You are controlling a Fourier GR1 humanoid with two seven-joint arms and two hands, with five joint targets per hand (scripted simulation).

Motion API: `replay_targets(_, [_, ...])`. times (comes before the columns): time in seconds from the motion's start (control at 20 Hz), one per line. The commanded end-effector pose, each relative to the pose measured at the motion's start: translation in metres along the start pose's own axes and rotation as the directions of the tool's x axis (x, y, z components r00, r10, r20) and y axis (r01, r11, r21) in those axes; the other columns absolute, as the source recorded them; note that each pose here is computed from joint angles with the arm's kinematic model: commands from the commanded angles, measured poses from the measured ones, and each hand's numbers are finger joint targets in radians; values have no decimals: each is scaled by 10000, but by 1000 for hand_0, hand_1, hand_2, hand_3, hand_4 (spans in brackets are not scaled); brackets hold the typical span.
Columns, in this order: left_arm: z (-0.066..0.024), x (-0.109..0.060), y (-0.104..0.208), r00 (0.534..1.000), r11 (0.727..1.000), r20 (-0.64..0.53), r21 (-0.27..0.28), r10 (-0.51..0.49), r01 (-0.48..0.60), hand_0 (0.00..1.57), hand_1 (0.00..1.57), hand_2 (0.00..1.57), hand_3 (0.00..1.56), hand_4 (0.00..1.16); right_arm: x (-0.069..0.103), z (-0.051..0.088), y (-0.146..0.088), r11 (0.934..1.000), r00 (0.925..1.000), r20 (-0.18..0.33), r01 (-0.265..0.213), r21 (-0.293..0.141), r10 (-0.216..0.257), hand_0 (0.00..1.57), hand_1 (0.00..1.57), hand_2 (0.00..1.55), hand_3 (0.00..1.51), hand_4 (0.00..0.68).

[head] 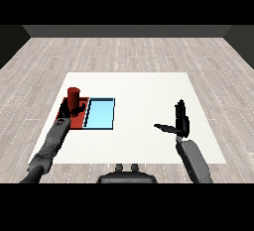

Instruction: Pick the red can and put it in the red box

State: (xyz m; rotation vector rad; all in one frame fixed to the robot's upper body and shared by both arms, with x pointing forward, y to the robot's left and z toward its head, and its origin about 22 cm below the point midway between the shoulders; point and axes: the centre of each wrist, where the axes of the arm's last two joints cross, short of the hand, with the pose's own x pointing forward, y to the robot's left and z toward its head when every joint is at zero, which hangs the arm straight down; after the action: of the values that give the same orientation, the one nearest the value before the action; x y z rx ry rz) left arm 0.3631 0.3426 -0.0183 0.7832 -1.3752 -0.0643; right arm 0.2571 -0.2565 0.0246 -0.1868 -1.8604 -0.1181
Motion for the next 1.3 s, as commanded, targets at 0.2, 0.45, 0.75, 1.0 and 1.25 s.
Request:
replay_targets(0.2, [37, -294, -67, 9478, 9869, -2760, -240, -1599, 1595, 691, 691, 720, 491, 739, -237, -137, 26, 9991, 9991, -330, 269, -316, -280, 0, 0, 0, 0, 0])
replay_targets(0.45, [153, -452, -129, 8993, 9871, -4076, -469, -1586, 1529, 683, 683, 691, 124, 775, -326, -55, 63, 9995, 9993, -265, 256, -210, -261, 0, 0, 0, 0, 0])
replay_targets(0.75, [191, -686, 162, 8662, 9912, -4824, -859, -1301, 1011, 0, 0, 0, 0, 649, -361, -100, 73, 9989, 9988, -216, 428, -211, -432, 0, 0, 0, 0, 0])
replay_targets(1.0, [77, -640, 377, 8672, 9869, -4719, -988, -1591, 1273, 0, 0, 0, 0, 0, -299, -213, 136, 9986, 9990, -32, 448, -280, -449, 0, 0, 0, 0, 0])
replay_targets(1.25, [32, -467, 181, 9242, 9940, -3672, -87, -1046, 1091, 0, 0, 0, 0, 0, -227, -168, 58, 9952, 9953, 157, 960, -213, -957, 0, 0, 0, 0, 0])
